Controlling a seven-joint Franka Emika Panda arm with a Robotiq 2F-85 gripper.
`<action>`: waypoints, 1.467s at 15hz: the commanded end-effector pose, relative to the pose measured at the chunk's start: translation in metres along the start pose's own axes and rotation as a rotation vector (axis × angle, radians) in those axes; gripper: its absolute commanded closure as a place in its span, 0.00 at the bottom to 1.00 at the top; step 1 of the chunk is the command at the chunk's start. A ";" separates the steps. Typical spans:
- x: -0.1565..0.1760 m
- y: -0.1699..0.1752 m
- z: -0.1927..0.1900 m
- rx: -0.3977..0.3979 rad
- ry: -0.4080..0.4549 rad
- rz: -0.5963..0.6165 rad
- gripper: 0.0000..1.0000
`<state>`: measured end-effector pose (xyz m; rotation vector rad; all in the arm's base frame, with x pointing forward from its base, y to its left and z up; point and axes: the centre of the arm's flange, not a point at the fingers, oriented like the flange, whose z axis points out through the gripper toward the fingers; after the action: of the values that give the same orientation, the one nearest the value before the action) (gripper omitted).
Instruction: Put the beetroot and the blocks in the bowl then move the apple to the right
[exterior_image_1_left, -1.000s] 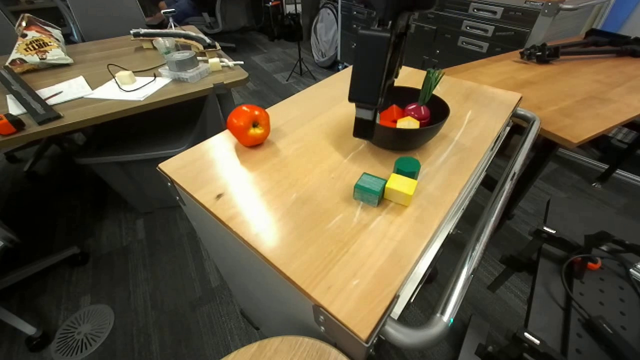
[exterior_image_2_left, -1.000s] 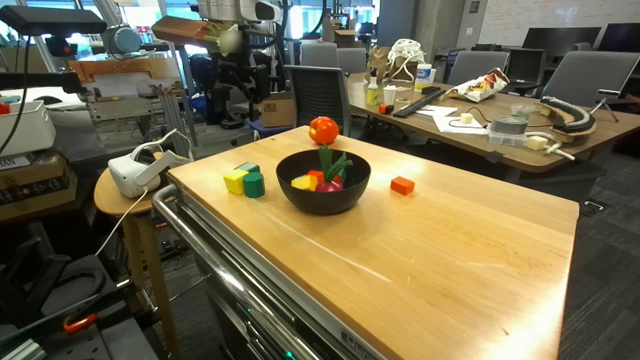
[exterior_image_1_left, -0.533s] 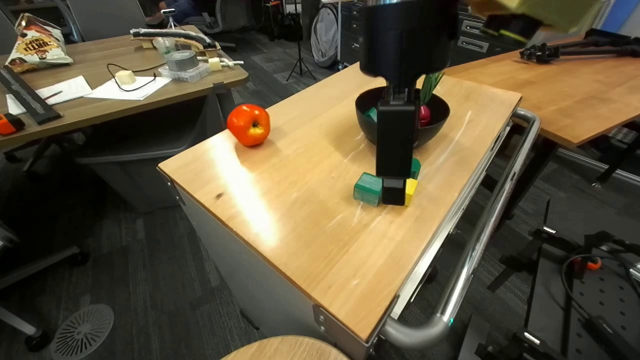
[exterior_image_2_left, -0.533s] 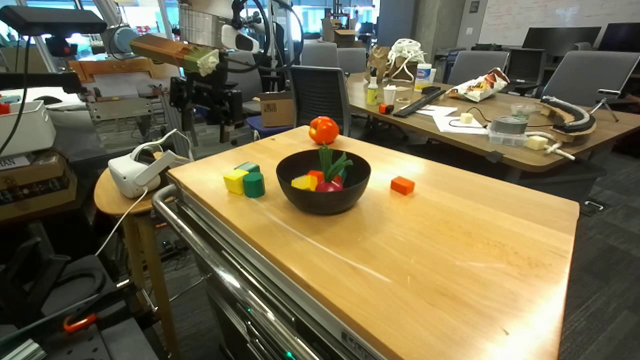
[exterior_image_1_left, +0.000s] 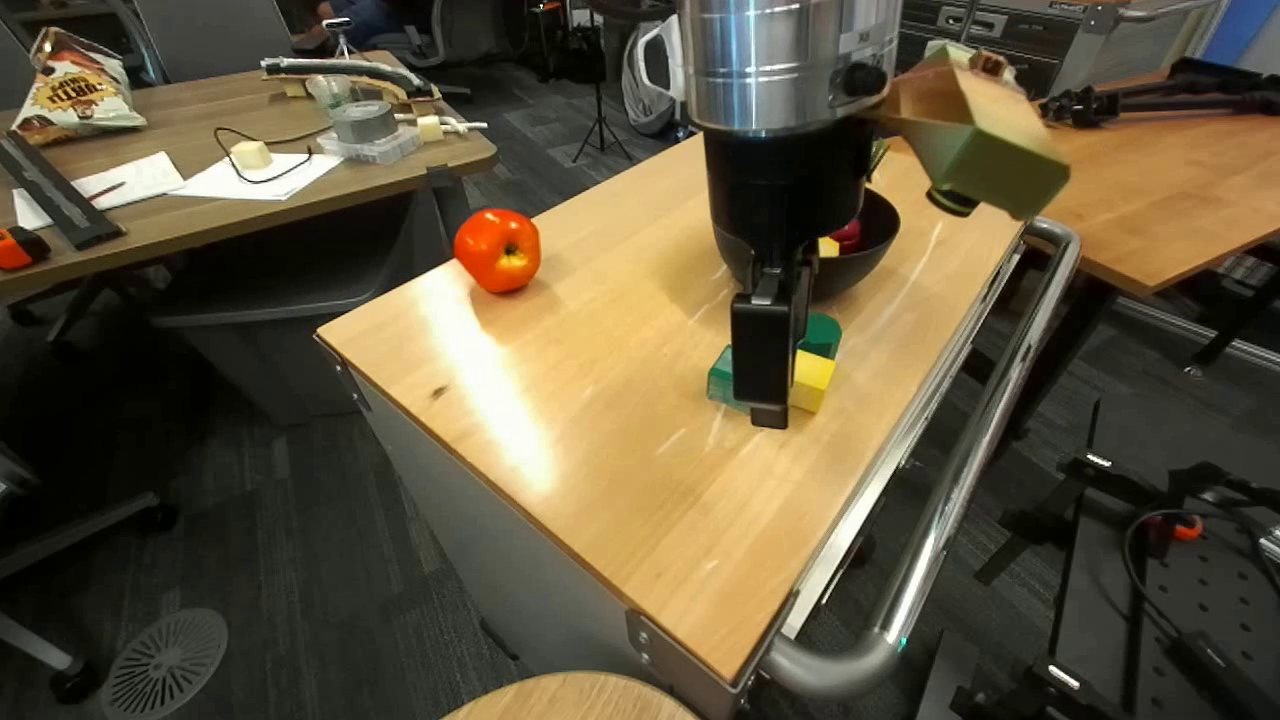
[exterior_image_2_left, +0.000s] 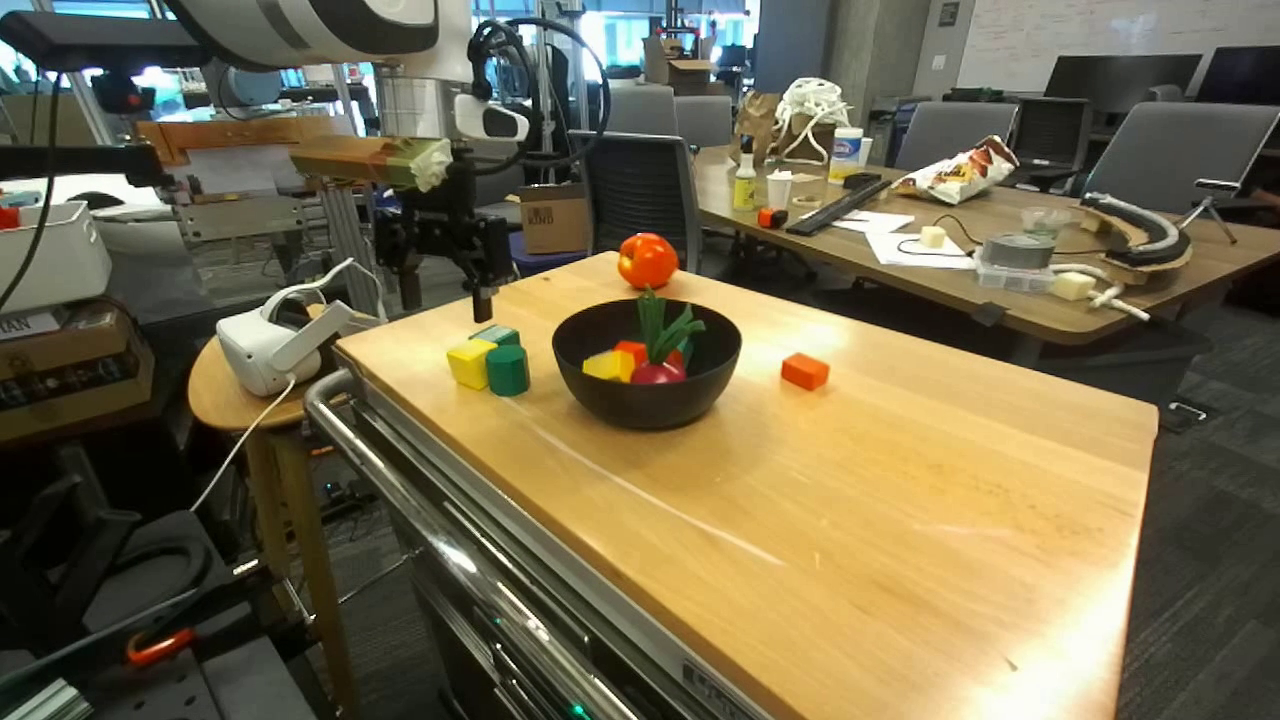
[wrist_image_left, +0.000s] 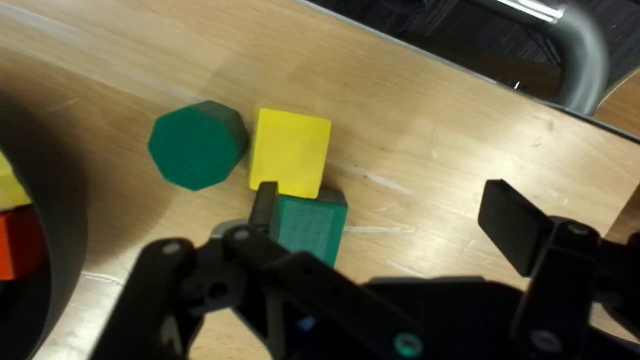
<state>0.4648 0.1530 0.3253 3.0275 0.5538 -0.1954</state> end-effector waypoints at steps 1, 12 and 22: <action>0.008 0.006 0.010 -0.076 0.089 0.030 0.00; 0.019 0.031 0.036 -0.136 0.127 0.090 0.58; -0.039 0.085 -0.089 -0.214 0.395 0.252 0.81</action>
<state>0.4962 0.1007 0.3638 2.9619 0.3037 0.2898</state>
